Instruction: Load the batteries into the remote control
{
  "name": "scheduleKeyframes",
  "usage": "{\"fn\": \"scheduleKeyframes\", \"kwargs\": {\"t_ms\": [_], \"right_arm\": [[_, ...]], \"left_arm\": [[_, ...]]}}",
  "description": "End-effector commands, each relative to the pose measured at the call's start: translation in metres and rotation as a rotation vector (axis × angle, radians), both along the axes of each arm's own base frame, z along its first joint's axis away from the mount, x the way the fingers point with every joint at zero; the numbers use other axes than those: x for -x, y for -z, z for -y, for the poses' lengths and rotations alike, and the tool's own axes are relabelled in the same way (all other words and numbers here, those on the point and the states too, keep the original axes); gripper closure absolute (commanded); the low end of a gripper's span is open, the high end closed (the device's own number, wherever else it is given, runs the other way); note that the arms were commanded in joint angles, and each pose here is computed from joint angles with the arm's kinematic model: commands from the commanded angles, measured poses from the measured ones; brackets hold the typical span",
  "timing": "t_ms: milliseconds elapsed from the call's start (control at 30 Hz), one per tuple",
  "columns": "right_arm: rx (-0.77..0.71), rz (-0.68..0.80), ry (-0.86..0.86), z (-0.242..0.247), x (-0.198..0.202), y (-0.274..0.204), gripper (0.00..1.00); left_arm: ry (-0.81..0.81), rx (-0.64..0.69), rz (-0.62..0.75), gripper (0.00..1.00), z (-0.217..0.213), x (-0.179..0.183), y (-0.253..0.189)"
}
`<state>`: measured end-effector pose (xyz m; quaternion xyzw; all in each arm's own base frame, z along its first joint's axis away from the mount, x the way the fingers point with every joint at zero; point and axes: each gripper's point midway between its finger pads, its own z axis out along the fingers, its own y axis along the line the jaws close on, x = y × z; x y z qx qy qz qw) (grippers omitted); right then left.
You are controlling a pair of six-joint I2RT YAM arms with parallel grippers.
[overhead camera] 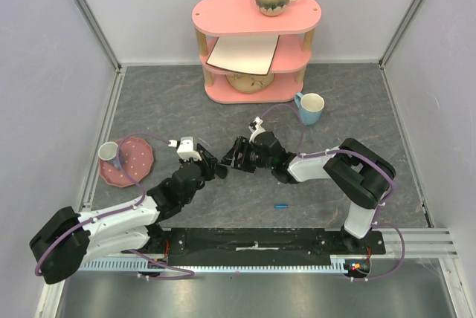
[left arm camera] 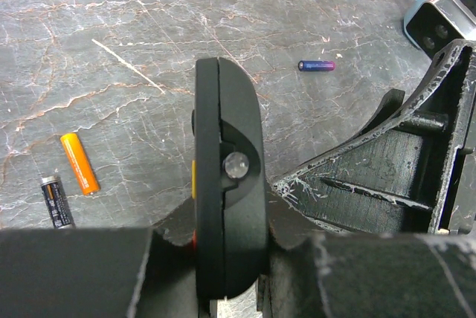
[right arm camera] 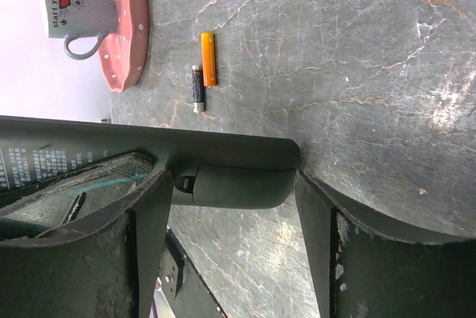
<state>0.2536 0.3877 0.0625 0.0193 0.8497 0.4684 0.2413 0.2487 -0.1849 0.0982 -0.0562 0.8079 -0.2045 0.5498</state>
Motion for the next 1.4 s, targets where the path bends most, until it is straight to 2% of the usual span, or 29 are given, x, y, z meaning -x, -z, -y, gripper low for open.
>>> {"fn": "scheduleKeyframes", "kwargs": {"t_ms": [0, 400, 667, 900, 1033, 1367], "right_arm": [[0.028, 0.019, -0.003, -0.004, -0.005, 0.003, 0.26], [0.092, -0.007, 0.004, 0.011, 0.004, 0.022, 0.27], [0.070, -0.003, 0.008, 0.007, 0.002, 0.018, 0.27], [0.202, 0.007, -0.017, 0.006, -0.001, 0.025, 0.29], [0.287, -0.035, -0.032, 0.014, 0.005, 0.046, 0.31], [0.360, -0.077, -0.033, 0.029, 0.014, 0.064, 0.33]], "left_arm": [[0.017, -0.095, -0.062, 0.98, -0.010, 0.011, 0.027], [0.010, -0.098, -0.055, 0.98, -0.011, 0.010, 0.025], [0.018, -0.098, -0.055, 0.98, -0.010, 0.010, 0.024], [0.026, -0.097, -0.045, 0.98, -0.008, 0.009, 0.021], [0.029, -0.098, -0.041, 0.98, -0.007, 0.009, 0.020], [0.012, -0.115, -0.033, 0.98, -0.011, 0.008, 0.018]]}}
